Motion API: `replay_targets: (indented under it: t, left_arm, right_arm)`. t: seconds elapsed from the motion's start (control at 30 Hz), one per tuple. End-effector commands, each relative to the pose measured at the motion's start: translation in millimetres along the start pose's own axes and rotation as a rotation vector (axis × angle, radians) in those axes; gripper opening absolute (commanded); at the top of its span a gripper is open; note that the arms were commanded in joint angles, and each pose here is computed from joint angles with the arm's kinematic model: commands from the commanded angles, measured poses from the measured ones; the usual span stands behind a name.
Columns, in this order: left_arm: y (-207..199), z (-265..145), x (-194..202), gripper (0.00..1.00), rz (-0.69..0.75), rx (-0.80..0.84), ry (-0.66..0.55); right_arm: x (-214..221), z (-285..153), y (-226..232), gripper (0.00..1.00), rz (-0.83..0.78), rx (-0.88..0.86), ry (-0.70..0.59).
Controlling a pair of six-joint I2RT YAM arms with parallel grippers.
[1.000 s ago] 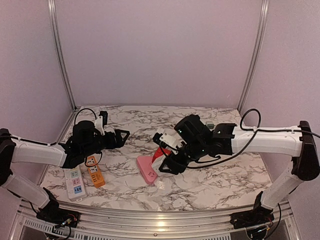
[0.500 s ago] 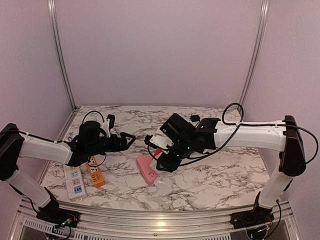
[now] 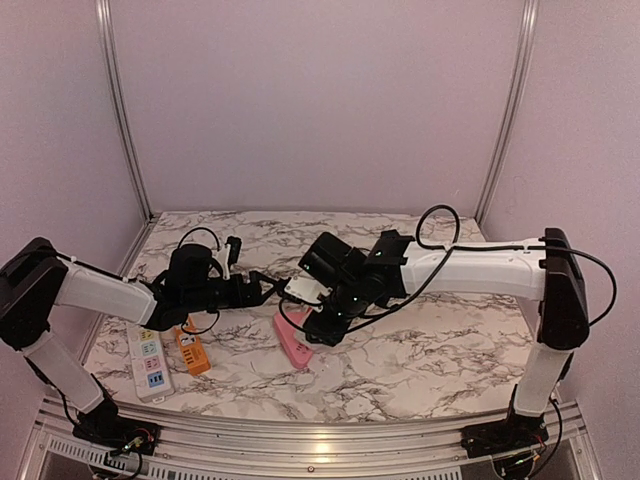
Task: Insert the plug
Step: Insert the plug into the socket slot.
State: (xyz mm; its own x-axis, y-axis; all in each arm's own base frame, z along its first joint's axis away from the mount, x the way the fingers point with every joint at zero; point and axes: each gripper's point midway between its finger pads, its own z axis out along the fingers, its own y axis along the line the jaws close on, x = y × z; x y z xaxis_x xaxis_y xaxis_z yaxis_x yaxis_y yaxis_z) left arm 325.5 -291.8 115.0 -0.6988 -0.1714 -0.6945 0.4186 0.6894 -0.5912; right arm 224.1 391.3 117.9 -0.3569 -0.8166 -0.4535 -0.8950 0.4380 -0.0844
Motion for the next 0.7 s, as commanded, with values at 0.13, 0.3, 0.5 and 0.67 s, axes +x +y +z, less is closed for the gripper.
replay_targets:
  t: [0.13, 0.3, 0.5, 0.67]
  left_arm:
    - [-4, 8, 1, 0.99, -0.012, 0.027, 0.028]
    - [-7, 9, 3, 0.99, -0.012, 0.037, 0.035]
    - [-9, 11, 4, 0.99, -0.01, 0.043, 0.042]
    - [-12, 14, 5, 0.99, -0.008, 0.052, 0.047]
  right_arm:
    - [-14, -1, 10, 0.26, -0.046, 0.017, 0.003]
    - [-14, 2, 11, 0.26, -0.05, 0.02, 0.015]
    - [-13, 3, 14, 0.26, -0.059, 0.013, 0.026]
    - [-9, 7, 14, 0.26, -0.063, 0.015, 0.046]
